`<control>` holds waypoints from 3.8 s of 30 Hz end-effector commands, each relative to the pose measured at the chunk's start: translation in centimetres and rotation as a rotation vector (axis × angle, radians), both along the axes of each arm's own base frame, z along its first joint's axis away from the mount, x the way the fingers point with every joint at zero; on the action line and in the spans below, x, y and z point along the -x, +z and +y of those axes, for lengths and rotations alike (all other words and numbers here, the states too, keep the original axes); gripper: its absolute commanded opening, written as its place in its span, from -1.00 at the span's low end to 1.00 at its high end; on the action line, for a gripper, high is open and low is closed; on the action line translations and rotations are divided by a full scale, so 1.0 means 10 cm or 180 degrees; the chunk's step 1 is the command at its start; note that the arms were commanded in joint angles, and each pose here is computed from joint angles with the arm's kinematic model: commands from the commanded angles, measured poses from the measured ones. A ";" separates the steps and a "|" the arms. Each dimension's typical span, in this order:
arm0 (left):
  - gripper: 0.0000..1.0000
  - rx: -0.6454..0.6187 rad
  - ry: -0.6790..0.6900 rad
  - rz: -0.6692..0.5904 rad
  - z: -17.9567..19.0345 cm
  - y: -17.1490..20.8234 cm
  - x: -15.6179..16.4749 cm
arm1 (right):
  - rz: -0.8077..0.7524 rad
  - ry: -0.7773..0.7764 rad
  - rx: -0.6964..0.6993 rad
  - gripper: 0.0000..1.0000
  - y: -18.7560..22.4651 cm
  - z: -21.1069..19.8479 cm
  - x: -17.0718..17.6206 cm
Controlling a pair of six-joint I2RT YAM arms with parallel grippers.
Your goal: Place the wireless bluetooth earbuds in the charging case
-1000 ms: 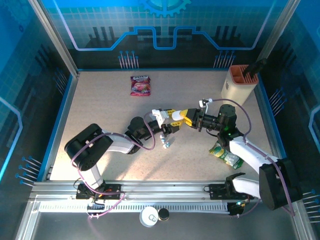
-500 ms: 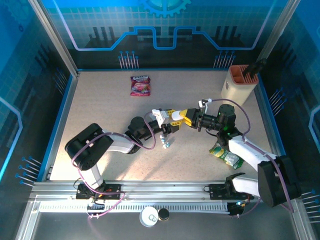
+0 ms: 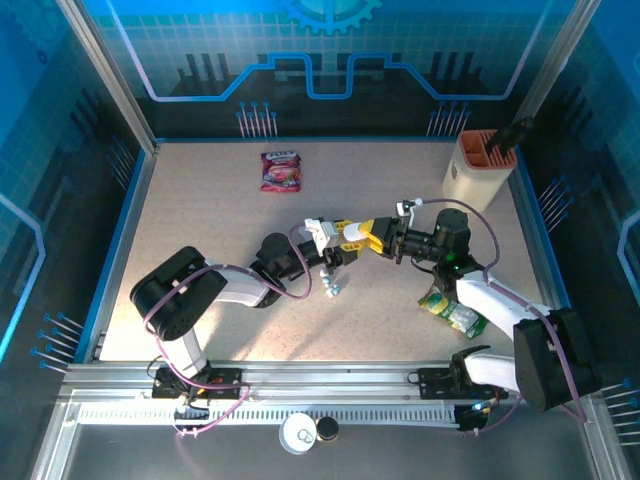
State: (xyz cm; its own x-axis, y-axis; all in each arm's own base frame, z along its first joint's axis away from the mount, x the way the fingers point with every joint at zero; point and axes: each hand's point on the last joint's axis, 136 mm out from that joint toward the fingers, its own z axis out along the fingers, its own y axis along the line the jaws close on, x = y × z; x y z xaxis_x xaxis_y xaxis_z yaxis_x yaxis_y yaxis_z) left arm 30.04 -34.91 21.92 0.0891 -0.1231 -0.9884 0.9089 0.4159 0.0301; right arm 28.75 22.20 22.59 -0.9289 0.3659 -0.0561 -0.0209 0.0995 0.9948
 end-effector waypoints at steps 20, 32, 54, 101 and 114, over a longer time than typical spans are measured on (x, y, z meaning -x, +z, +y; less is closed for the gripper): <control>-0.51 0.0328 -0.0608 0.0632 0.30 0.17 0.61 | -0.3751 0.0647 0.2387 0.74 0.58 -0.13 0.58; -0.57 0.0316 -0.0793 0.0728 0.36 0.25 0.80 | -0.4337 0.1169 0.2665 0.75 0.51 0.30 0.65; -0.62 0.0132 -0.0793 0.0334 0.44 0.20 0.95 | -0.4234 0.0693 0.2665 0.71 0.68 0.23 0.44; -0.59 0.0455 0.0356 0.0559 1.49 0.19 0.02 | -0.0847 0.0831 0.3011 0.47 -1.36 0.49 0.25; -0.57 0.0551 0.0778 0.0598 1.80 0.18 -0.19 | -0.0705 0.0969 0.3430 0.17 -1.76 0.80 0.02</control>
